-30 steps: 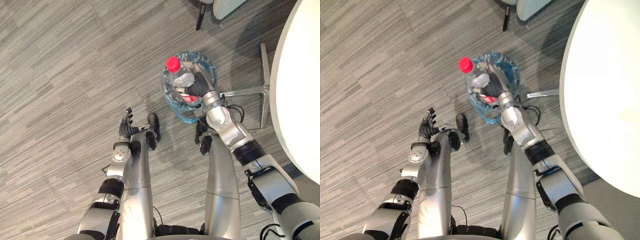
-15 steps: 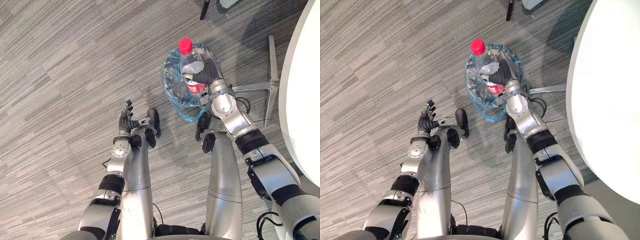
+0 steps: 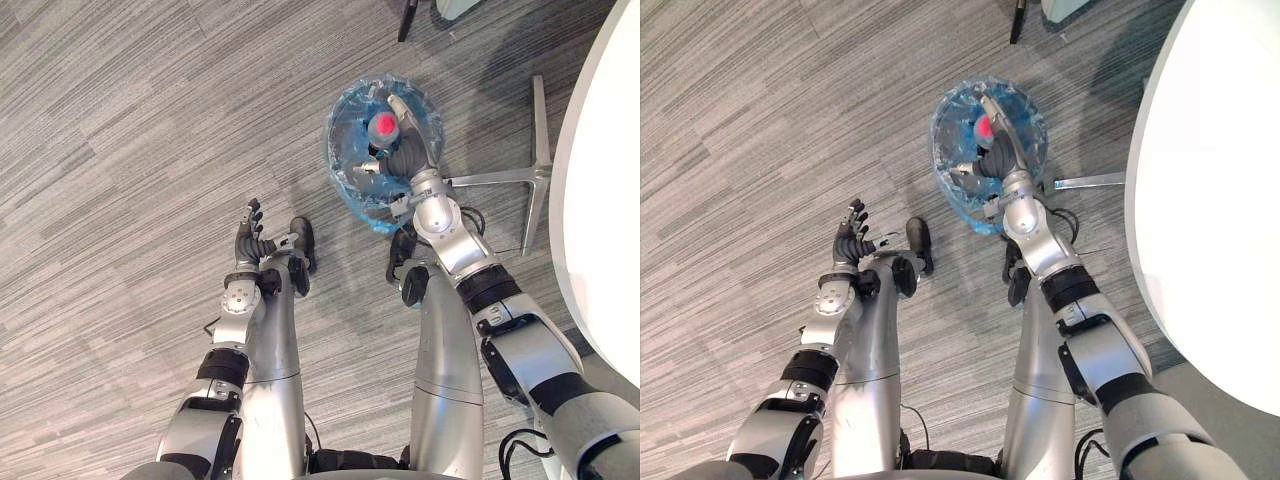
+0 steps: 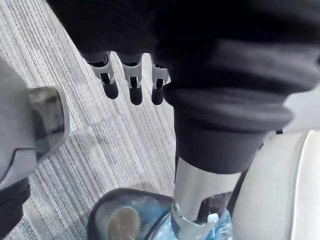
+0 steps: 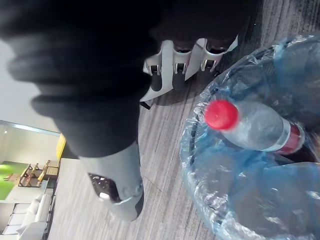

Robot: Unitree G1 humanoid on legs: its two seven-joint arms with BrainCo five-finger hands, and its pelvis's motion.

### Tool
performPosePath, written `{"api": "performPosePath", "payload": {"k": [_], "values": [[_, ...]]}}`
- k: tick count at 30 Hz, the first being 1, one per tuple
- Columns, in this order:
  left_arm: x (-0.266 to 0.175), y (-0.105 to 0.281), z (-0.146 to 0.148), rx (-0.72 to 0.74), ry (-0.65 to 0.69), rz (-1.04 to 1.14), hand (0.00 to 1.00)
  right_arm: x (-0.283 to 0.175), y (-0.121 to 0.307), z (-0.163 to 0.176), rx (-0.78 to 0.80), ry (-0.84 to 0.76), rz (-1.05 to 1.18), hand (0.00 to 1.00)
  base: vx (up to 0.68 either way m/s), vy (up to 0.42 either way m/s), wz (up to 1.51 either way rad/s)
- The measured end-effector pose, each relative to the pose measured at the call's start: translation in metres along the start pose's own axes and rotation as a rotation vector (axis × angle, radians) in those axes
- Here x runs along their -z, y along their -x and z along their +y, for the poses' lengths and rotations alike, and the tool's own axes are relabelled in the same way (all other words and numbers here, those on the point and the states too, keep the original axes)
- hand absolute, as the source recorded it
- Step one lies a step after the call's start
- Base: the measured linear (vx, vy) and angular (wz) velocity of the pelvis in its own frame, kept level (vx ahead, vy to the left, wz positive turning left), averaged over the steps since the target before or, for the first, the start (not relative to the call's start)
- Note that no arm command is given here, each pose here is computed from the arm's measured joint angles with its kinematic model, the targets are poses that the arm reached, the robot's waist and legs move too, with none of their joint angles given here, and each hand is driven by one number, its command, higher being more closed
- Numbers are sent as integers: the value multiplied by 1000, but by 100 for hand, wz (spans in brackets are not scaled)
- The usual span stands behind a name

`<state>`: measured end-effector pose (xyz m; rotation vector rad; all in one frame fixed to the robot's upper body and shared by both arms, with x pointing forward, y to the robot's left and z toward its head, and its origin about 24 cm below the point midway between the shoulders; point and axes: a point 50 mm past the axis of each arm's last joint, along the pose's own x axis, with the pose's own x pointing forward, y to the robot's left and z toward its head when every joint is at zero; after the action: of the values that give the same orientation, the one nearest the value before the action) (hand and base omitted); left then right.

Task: Gather rubbish on tea table into small bin, then transfer packed bag to large trash can.

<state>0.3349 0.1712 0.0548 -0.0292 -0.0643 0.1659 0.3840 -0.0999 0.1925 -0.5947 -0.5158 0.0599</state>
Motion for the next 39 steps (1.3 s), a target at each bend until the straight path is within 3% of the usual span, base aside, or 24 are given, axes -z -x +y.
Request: {"api": "performPosePath", "payload": {"k": [10,24,39], "values": [[8,4,6,-30,13,35,0,-3,33,19,-40,21,-69,0,-32,8,-2],[14,7,10,-57,22,61,0,-3,65,59,-250,286,-172,0,-14,7,-2],[19,6,10,-79,15,74,0,51,79,81,-408,514,34,0,-4,0,1]]}}
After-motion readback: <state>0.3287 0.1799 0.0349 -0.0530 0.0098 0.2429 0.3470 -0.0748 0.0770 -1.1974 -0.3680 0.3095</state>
